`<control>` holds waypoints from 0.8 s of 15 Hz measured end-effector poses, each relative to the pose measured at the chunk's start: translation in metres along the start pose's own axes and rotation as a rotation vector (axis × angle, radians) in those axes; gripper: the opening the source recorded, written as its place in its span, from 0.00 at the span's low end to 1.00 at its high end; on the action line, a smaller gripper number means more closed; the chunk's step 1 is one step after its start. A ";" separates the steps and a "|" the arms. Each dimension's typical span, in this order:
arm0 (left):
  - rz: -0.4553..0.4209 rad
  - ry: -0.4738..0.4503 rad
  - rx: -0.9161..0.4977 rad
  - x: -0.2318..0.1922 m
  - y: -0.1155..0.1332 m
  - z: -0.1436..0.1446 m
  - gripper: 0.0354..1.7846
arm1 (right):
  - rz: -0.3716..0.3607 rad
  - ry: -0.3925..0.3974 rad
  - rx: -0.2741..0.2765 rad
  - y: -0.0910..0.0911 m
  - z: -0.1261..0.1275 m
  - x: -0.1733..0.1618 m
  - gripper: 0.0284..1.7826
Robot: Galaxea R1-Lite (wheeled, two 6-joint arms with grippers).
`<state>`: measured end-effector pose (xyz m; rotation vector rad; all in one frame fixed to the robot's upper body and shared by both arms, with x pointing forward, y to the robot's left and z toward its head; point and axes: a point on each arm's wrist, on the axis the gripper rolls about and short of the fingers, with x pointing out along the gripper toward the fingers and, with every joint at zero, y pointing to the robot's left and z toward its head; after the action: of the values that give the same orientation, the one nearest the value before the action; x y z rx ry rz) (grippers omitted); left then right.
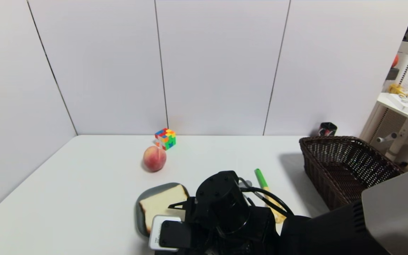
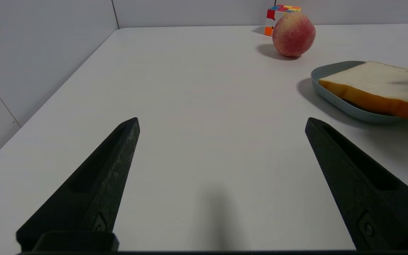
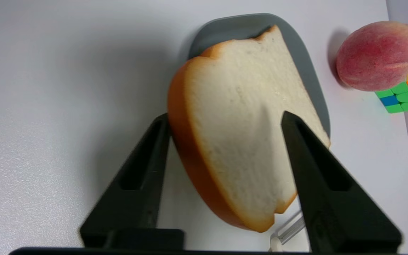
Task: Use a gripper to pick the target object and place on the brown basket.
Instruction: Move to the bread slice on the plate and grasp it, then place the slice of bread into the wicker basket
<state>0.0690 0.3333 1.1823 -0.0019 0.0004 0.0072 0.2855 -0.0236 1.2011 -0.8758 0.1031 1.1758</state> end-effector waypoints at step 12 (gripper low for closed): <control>0.000 0.000 0.000 0.000 0.000 0.000 0.94 | -0.029 -0.004 0.004 -0.005 0.006 -0.006 0.04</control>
<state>0.0690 0.3333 1.1823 -0.0023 0.0004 0.0072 0.2848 -0.0253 1.2108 -0.8687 0.0885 1.1498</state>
